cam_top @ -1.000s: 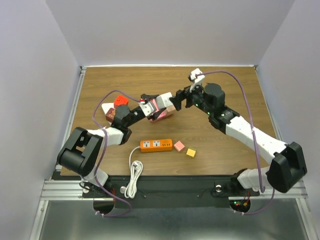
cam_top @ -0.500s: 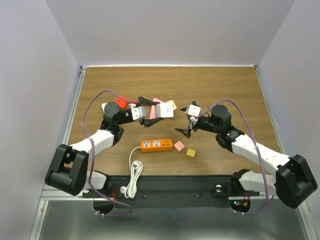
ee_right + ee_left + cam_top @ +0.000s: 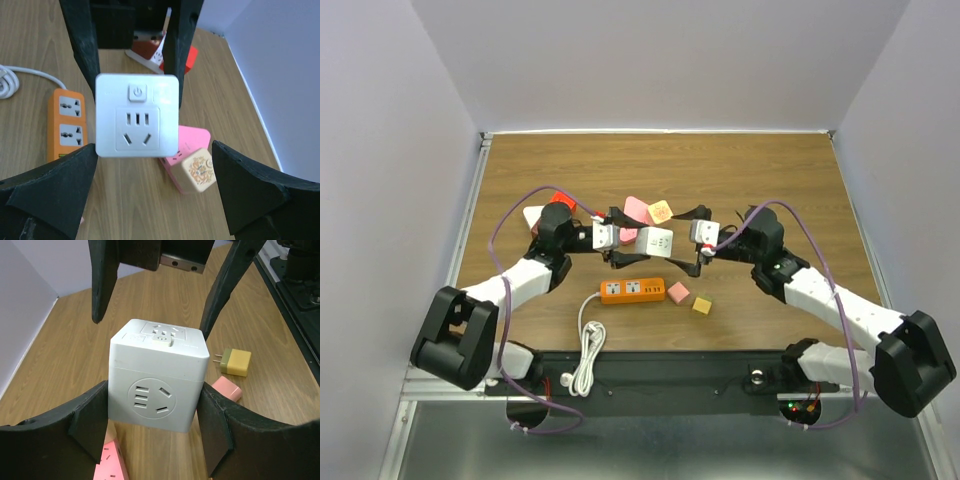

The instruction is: Insert the plug

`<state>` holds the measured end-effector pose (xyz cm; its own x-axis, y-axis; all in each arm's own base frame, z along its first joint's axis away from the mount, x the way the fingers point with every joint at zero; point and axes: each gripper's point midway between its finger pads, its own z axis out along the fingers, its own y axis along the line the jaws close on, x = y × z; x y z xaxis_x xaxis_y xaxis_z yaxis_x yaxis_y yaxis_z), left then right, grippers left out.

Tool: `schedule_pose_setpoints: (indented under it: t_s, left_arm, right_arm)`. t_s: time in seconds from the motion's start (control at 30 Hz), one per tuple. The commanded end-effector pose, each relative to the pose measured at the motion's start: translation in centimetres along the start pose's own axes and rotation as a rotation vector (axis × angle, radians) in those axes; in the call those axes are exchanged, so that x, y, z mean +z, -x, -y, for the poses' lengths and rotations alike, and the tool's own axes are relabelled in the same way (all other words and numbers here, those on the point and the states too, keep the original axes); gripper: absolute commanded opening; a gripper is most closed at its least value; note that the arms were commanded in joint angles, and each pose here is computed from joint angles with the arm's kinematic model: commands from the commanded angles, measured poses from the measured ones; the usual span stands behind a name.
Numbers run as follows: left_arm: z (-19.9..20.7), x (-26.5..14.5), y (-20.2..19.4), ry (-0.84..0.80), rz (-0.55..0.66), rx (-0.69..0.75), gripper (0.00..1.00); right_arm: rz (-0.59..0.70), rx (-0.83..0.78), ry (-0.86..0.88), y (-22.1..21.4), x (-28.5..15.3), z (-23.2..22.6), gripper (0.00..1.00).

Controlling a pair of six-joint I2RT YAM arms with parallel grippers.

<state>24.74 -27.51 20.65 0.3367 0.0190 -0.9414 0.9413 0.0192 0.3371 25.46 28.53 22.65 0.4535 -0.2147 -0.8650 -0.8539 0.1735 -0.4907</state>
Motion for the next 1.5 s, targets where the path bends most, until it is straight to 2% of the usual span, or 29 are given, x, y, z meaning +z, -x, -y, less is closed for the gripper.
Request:
schedule_pose_setpoints:
  t_s: [0.0,0.27,0.77,1.1,1.23,1.27,1.3,1.43,1.47]
  left_arm:
    - [-1.5,0.5,1.8,0.002,0.022,0.088,0.0]
    - [-2.3,0.7,1.3,0.023,0.006,0.068,0.0]
    - [-1.2,0.6,1.8,-0.003,0.02,0.103,0.0]
    - [-1.0,0.5,2.0,-0.004,0.022,0.124,0.0]
    - [-0.9,0.4,2.0,-0.007,0.023,0.124,0.0]
    - [-0.9,0.5,2.0,-0.01,0.024,0.125,0.0]
    - [-0.9,0.4,1.9,-0.009,0.023,0.124,0.0]
    - [-1.5,0.4,2.0,0.022,0.014,0.118,0.0]
    - [-1.7,0.3,2.0,0.032,0.012,0.122,0.0]
  right_arm:
    - [0.092,-0.106,0.01,3.9,0.6,0.8,1.0]
    - [0.096,-0.097,0.09,4.2,1.5,-1.1,0.99]
    - [0.031,-0.05,0.034,2.5,3.7,1.4,0.99]
    - [-0.035,0.021,0.03,0.3,4.1,1.1,0.86]
    - [-0.043,0.033,0.033,-0.1,4.1,0.8,0.73]
    - [-0.043,0.037,0.038,-0.1,4.2,0.7,0.62]
    - [-0.043,0.04,0.04,-0.2,4.2,0.7,0.56]
    - [-0.062,0.064,0.032,-0.6,4.5,1.0,0.02]
    - [-0.064,0.069,0.022,-0.6,4.5,1.2,0.0]
